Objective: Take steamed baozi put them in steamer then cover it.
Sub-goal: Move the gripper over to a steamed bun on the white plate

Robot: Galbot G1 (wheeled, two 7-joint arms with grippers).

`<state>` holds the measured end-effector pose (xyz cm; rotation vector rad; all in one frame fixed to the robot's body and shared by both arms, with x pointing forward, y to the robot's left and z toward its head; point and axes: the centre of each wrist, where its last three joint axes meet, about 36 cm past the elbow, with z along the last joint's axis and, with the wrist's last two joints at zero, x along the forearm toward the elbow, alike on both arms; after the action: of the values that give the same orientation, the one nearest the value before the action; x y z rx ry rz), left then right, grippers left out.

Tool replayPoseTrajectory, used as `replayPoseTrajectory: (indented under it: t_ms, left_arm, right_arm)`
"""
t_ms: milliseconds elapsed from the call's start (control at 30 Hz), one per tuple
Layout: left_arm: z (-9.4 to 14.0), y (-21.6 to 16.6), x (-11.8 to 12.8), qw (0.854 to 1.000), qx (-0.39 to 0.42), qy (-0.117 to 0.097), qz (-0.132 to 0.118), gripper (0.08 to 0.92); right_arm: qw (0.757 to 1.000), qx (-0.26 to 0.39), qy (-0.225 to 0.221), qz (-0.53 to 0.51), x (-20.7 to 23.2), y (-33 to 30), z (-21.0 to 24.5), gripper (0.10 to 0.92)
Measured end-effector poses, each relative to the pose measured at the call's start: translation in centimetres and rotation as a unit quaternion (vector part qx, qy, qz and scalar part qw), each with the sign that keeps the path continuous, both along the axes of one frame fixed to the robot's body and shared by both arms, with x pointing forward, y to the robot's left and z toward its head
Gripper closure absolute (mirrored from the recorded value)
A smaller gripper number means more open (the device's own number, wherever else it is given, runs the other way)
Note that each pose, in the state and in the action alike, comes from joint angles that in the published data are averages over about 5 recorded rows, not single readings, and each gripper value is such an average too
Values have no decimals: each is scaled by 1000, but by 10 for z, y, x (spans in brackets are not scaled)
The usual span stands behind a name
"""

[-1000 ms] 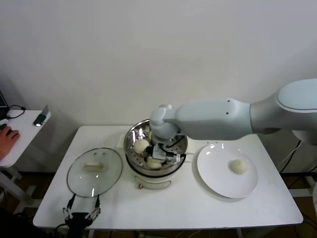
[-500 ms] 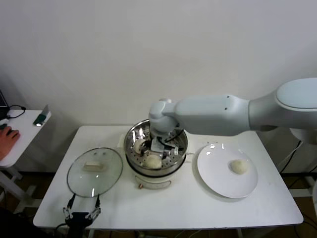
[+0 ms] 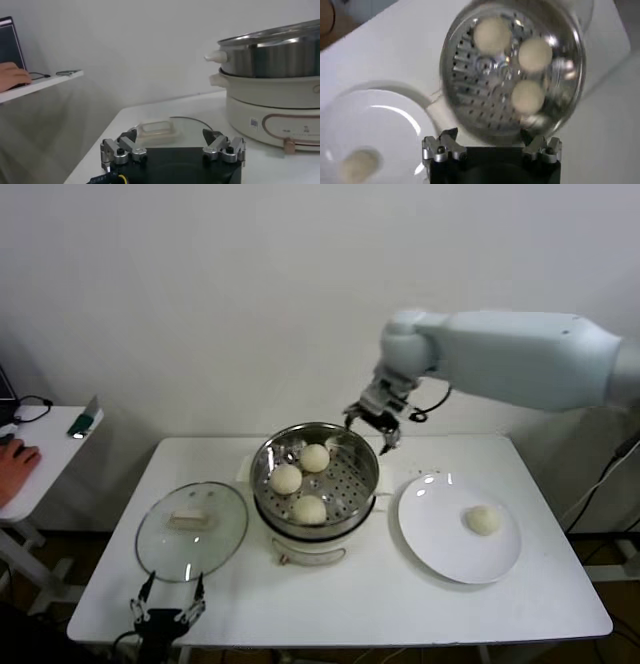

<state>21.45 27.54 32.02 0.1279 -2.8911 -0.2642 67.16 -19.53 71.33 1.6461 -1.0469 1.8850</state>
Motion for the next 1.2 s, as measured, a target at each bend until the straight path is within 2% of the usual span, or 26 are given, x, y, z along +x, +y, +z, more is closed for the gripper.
replayPoseTrajectory:
  t_ms: [200,467,767,1200]
  left_arm:
    - [0,-2,1,1000,-3,-2,-3,177]
    - [3,1,0,1000,-4,-7,1,177]
    - [2,3,-2,1000,-3,-6,9,177]
    - [-1,4,-7,1000,-1,1,13,177]
  right_arm:
    - [991,20,23,-133,6,-94,-10,200]
    - [968,25,61,-243,-1,-183,-60,200]
    - [953,9,89,-289,-5,-222,-121,200]
    - [945,-23,99,-311,-6,-231,-198,200]
